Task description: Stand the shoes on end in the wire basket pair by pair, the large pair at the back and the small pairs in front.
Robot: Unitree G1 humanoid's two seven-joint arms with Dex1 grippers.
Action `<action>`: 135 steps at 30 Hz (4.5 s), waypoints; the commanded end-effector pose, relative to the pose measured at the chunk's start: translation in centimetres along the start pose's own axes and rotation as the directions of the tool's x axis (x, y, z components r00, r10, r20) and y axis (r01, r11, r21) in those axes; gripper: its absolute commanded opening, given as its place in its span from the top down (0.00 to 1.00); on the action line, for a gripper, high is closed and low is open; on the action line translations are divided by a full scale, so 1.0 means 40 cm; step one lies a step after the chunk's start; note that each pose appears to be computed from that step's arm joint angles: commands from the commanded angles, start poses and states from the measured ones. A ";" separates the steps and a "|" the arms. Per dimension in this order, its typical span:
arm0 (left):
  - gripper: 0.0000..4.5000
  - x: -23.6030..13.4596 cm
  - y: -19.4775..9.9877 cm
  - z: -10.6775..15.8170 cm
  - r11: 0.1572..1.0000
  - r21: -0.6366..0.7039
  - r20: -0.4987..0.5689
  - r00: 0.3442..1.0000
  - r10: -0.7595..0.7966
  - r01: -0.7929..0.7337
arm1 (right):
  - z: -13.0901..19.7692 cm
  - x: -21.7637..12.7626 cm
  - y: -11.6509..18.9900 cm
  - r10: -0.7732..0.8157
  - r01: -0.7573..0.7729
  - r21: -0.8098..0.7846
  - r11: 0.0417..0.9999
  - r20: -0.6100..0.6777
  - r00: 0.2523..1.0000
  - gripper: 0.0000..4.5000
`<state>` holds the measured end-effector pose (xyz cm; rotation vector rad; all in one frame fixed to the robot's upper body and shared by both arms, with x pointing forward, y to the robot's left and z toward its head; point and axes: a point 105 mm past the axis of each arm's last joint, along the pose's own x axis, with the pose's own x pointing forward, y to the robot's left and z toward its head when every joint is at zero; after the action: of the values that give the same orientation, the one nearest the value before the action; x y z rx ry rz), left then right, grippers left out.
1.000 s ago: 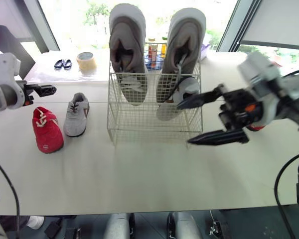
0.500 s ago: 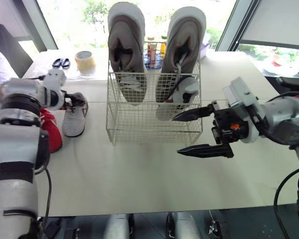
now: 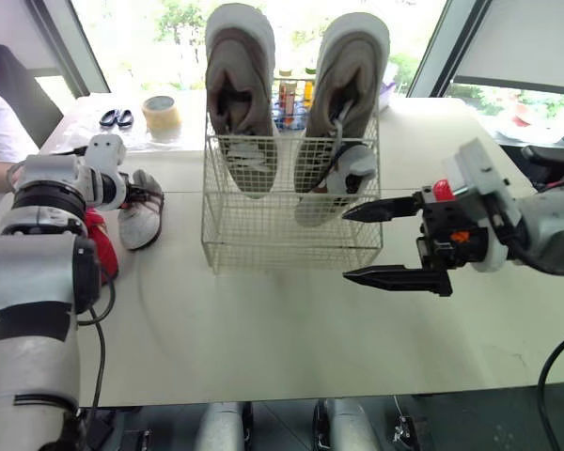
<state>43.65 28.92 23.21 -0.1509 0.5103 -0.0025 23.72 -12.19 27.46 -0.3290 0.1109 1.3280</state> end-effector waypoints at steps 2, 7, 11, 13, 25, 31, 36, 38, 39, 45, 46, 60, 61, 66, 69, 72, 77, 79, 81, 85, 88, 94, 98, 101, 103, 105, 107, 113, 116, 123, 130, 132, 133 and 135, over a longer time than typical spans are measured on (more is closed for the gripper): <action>0.95 -0.194 -0.013 0.256 0.998 -0.058 0.429 0.903 0.028 -0.004 | 0.033 -0.043 -0.035 -0.086 0.087 -0.014 0.996 0.043 0.995 0.00; 0.95 -0.399 -0.079 0.248 0.998 -0.061 0.797 0.603 0.045 0.007 | 0.034 -0.052 -0.067 -0.098 0.097 0.014 0.995 0.048 0.994 0.00; 0.95 -0.502 -0.208 0.176 0.986 0.046 0.922 0.374 -0.103 0.158 | 0.032 -0.040 -0.081 -0.052 0.051 0.026 0.998 0.039 0.998 0.00; 0.95 -0.507 -0.250 0.128 0.980 0.075 0.926 0.351 -0.137 0.184 | 0.028 -0.036 -0.099 -0.043 0.042 0.032 0.999 0.033 0.999 0.00; 0.95 -0.466 -0.372 0.000 0.951 0.258 0.886 0.351 -0.303 0.169 | 0.033 -0.037 -0.142 -0.009 0.009 0.056 0.998 0.009 1.000 0.00; 0.95 -0.434 -0.446 -0.060 0.899 0.404 0.835 0.333 -0.438 0.170 | 0.037 -0.045 -0.140 -0.017 0.017 0.066 0.998 0.006 1.000 0.00; 0.95 -0.427 -0.480 -0.067 0.871 0.468 0.831 0.261 -0.492 0.151 | 0.037 -0.043 -0.141 -0.029 0.028 0.073 0.997 0.016 0.999 0.00; 0.95 -0.427 -0.495 -0.066 0.859 0.488 0.827 0.233 -0.511 0.155 | 0.039 -0.040 -0.140 -0.030 0.028 0.073 0.997 0.018 0.999 0.00; 0.95 -0.430 -0.510 -0.067 0.846 0.509 0.819 0.213 -0.533 0.158 | 0.040 -0.039 -0.140 -0.031 0.029 0.073 0.997 0.019 0.999 0.00; 0.95 -0.457 -0.566 -0.057 0.806 0.576 0.804 0.086 -0.588 0.135 | 0.038 -0.047 -0.136 -0.045 0.043 0.081 0.996 0.016 0.999 0.00; 0.95 -0.457 -0.569 -0.051 0.810 0.573 0.809 0.071 -0.583 0.123 | 0.035 -0.051 -0.133 -0.048 0.047 0.087 0.995 0.012 0.999 0.00; 0.95 -0.373 -0.593 -0.037 0.839 0.537 0.841 0.030 -0.541 0.090 | -0.031 -0.055 -0.021 -0.061 0.070 0.199 0.977 -0.052 0.997 0.00; 0.95 -0.349 -0.594 -0.049 0.841 0.535 0.840 0.056 -0.540 0.087 | -0.037 -0.057 -0.017 -0.072 0.083 0.203 0.976 -0.059 0.996 0.00; 0.95 -0.268 -0.571 -0.099 0.849 0.515 0.826 0.195 -0.528 0.119 | -0.045 -0.069 -0.011 -0.117 0.126 0.217 0.968 -0.057 0.992 0.00; 0.95 -0.231 -0.578 -0.148 0.815 0.537 0.761 0.292 -0.579 0.216 | -0.053 -0.064 -0.011 -0.129 0.137 0.221 0.966 -0.053 0.990 0.00; 0.95 -0.209 -0.556 -0.168 0.825 0.502 0.726 0.393 -0.565 0.258 | -0.054 -0.061 -0.014 -0.135 0.141 0.222 0.965 -0.043 0.990 0.00; 0.95 -0.225 -0.528 -0.168 0.834 0.466 0.707 0.443 -0.551 0.295 | -0.056 -0.059 -0.020 -0.137 0.141 0.226 0.964 -0.033 0.990 0.00; 0.64 -0.231 -0.518 -0.171 0.832 0.457 0.699 0.450 -0.555 0.316 | -0.060 -0.055 -0.024 -0.134 0.137 0.227 0.964 -0.030 0.991 0.00; 0.42 -0.234 -0.509 -0.173 0.828 0.452 0.684 0.467 -0.560 0.331 | -0.063 -0.054 -0.031 -0.133 0.136 0.228 0.964 -0.029 0.991 0.00; 0.11 -0.244 -0.481 -0.165 0.834 0.438 0.660 0.510 -0.551 0.334 | -0.069 -0.058 -0.044 -0.136 0.140 0.226 0.964 -0.031 0.990 0.00; 0.11 -0.264 -0.465 -0.160 0.824 0.441 0.639 0.521 -0.566 0.355 | -0.071 -0.060 -0.050 -0.136 0.141 0.221 0.965 -0.034 0.990 0.00; 0.11 -0.320 -0.460 -0.171 0.735 0.420 0.549 0.496 -0.673 0.532 | -0.081 -0.061 -0.064 -0.131 0.137 0.217 0.966 -0.042 0.990 0.00; 0.11 -0.353 -0.448 -0.177 0.663 0.379 0.502 0.459 -0.733 0.645 | -0.087 -0.061 -0.066 -0.127 0.134 0.217 0.967 -0.048 0.991 0.00; 0.11 -0.396 -0.430 -0.202 0.533 0.343 0.428 0.376 -0.822 0.773 | -0.093 -0.061 -0.069 -0.129 0.138 0.217 0.966 -0.054 0.990 0.00; 0.11 -0.407 -0.386 -0.197 0.508 0.309 0.407 0.371 -0.835 0.804 | -0.098 -0.069 -0.079 -0.153 0.162 0.218 0.962 -0.061 0.986 0.00; 0.00 -0.413 -0.348 -0.175 0.509 0.275 0.419 0.375 -0.827 0.815 | -0.097 -0.081 -0.092 -0.180 0.189 0.216 0.958 -0.060 0.982 0.00; 0.00 -0.425 -0.334 -0.166 0.505 0.288 0.391 0.381 -0.838 0.813 | -0.102 -0.107 -0.107 -0.230 0.242 0.221 0.945 -0.076 0.970 0.00; 0.00 -0.408 -0.338 -0.197 0.568 0.366 0.270 0.500 -0.823 0.737 | -0.222 -0.209 -0.129 -0.388 0.420 0.355 0.835 -0.162 0.907 0.00; 0.00 -0.408 -0.350 -0.224 0.561 0.365 0.256 0.499 -0.828 0.743 | -0.261 -0.244 -0.157 -0.523 0.520 0.401 0.754 -0.112 0.845 0.00; 0.00 -0.497 -0.372 -0.311 0.375 0.254 0.118 0.357 -0.927 0.891 | -0.316 -0.355 -0.190 -0.761 0.724 0.403 0.560 -0.093 0.641 0.00; 0.00 -0.538 -0.466 -0.450 0.229 0.219 -0.072 0.250 -0.965 0.948 | -0.411 -0.471 -0.175 -0.838 0.865 0.294 0.405 -0.259 0.480 0.00; 0.00 -0.536 -0.474 -0.465 0.225 0.218 -0.078 0.247 -0.966 0.950 | -0.434 -0.499 -0.171 -0.852 0.891 0.270 0.364 -0.289 0.435 0.00; 0.00 -0.534 -0.477 -0.469 0.223 0.220 -0.083 0.246 -0.966 0.950 | -0.448 -0.510 -0.170 -0.857 0.903 0.252 0.347 -0.306 0.415 0.00; 0.00 -0.527 -0.483 -0.477 0.216 0.231 -0.103 0.245 -0.964 0.949 | -0.466 -0.523 -0.174 -0.867 0.915 0.245 0.322 -0.311 0.388 0.00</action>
<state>16.99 8.35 19.63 -0.2353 0.2902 -1.3254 27.30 -37.75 15.15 -0.0338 0.3009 0.1390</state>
